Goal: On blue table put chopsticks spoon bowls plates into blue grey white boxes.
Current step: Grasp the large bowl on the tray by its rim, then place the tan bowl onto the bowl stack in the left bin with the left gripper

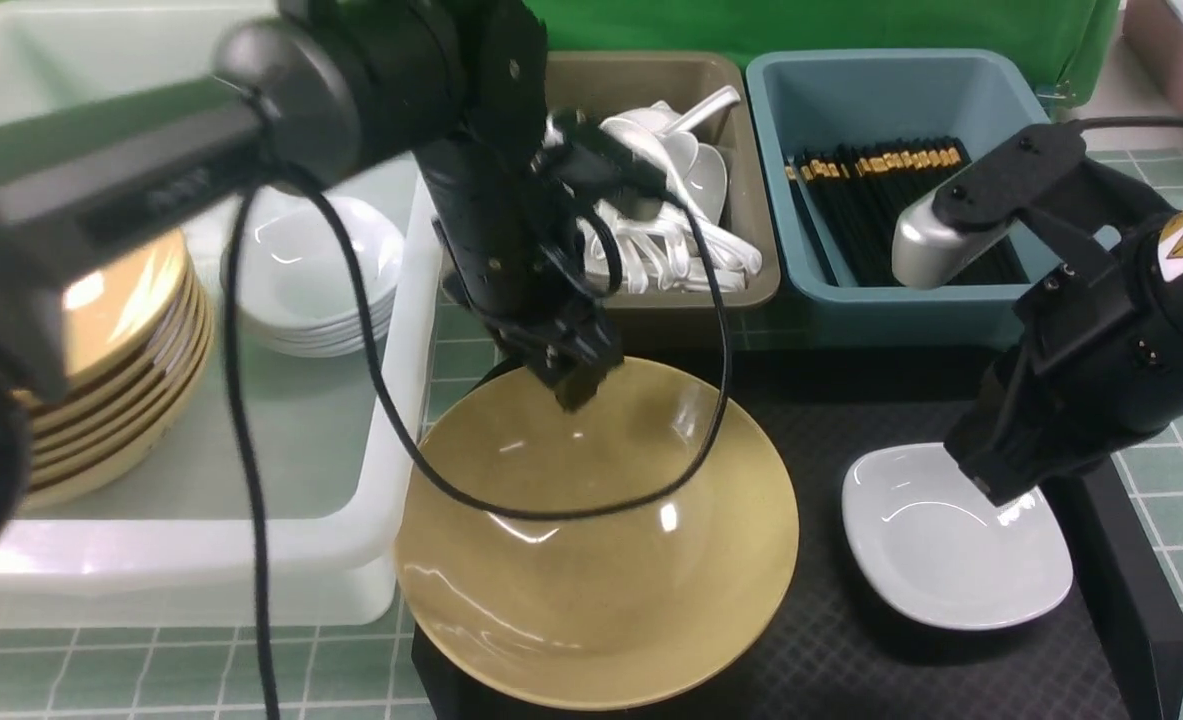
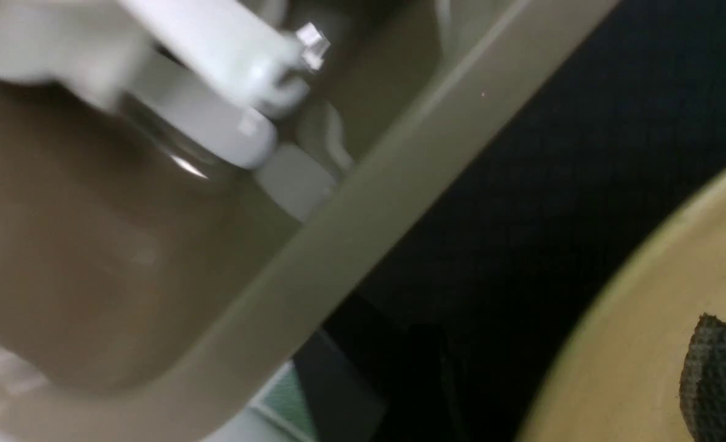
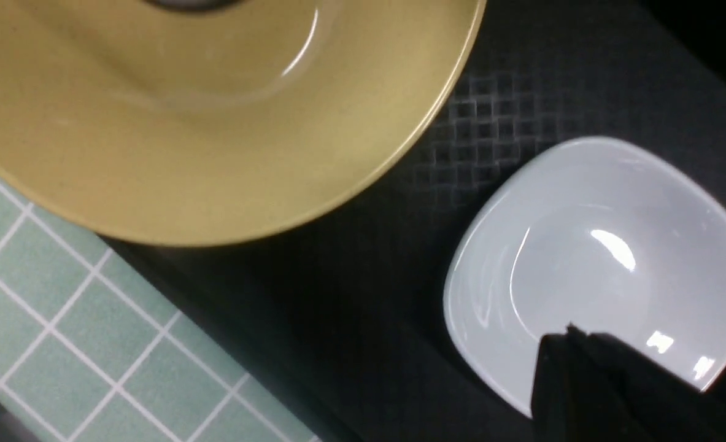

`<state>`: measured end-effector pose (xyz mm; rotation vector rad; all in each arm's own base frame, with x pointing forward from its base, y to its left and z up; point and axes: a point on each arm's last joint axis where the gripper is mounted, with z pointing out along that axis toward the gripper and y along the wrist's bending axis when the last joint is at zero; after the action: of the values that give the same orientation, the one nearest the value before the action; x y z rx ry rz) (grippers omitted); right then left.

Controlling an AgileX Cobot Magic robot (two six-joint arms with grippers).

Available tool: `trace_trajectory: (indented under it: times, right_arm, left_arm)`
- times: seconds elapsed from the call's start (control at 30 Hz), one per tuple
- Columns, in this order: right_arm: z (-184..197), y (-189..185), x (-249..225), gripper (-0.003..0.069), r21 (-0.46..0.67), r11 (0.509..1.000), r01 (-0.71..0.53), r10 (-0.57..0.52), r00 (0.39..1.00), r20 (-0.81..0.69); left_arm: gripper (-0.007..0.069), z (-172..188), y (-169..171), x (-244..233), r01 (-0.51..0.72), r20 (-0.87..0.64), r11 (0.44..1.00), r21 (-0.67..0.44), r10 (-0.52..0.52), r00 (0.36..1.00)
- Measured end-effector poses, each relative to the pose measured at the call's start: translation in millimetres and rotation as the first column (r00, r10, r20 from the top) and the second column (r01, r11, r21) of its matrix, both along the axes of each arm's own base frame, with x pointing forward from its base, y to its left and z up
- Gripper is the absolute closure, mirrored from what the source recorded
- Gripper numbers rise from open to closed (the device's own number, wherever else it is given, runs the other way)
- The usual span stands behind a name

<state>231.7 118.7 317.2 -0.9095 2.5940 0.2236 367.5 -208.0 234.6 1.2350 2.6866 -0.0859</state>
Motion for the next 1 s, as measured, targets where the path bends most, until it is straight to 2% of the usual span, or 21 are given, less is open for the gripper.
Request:
trace_trajectory:
  times: [0.17,0.23,0.5,0.6,0.67,0.7,0.83,0.97,1.0]
  right_arm:
    - [0.2,0.2,0.5,0.0613,0.003,1.000,0.001,-0.001,1.000,0.006]
    - [0.5,0.4,1.0,0.0612,0.005,1.000,0.002,-0.002,1.000,0.012]
    - [7.1,2.6,6.8,0.0612,0.035,0.999,0.006,-0.009,0.997,0.080]
    - [27.7,4.5,10.8,0.0611,0.054,0.998,-0.013,0.005,0.990,0.141]
    - [45.2,5.5,12.8,0.0611,0.068,0.997,-0.027,0.014,0.982,0.188]
    - [49.4,5.7,13.2,0.0611,0.072,0.997,-0.029,0.014,0.980,0.200]
    - [96.8,14.1,9.9,0.0610,0.115,0.989,-0.090,0.048,0.944,0.327]
    - [129.6,35.8,-3.9,0.0610,0.133,0.968,-0.213,0.139,0.895,0.425]
    - [131.3,37.1,-5.2,0.0610,0.135,0.966,-0.220,0.143,0.892,0.429]
  left_arm:
    - [0.0183,-20.9,-1.4,1.3,-0.012,-0.076,0.999,0.034,0.014,0.997]
    - [0.0214,-24.2,-1.6,0.8,-0.030,-0.096,0.999,0.038,0.034,0.995]
    - [0.0524,-16.8,-3.6,-7.3,-0.075,-0.174,0.997,-0.012,0.072,0.982]
    - [0.0606,6.4,-7.8,-14.7,-0.091,-0.161,0.990,-0.109,0.073,0.984]
    - [0.0620,22.4,-7.5,-20.0,-0.082,-0.137,0.986,-0.144,0.062,0.989]
    - [0.0620,24.3,-7.3,-20.6,-0.082,-0.134,0.986,-0.148,0.062,0.989]
    - [0.0619,78.3,8.2,-36.8,-0.051,-0.002,0.976,-0.212,0.052,0.999]
    - [0.0619,126.3,38.5,-51.9,-0.088,0.067,0.946,-0.313,0.115,0.991]
    - [0.0619,128.8,41.4,-54.3,-0.093,0.073,0.944,-0.317,0.121,0.990]
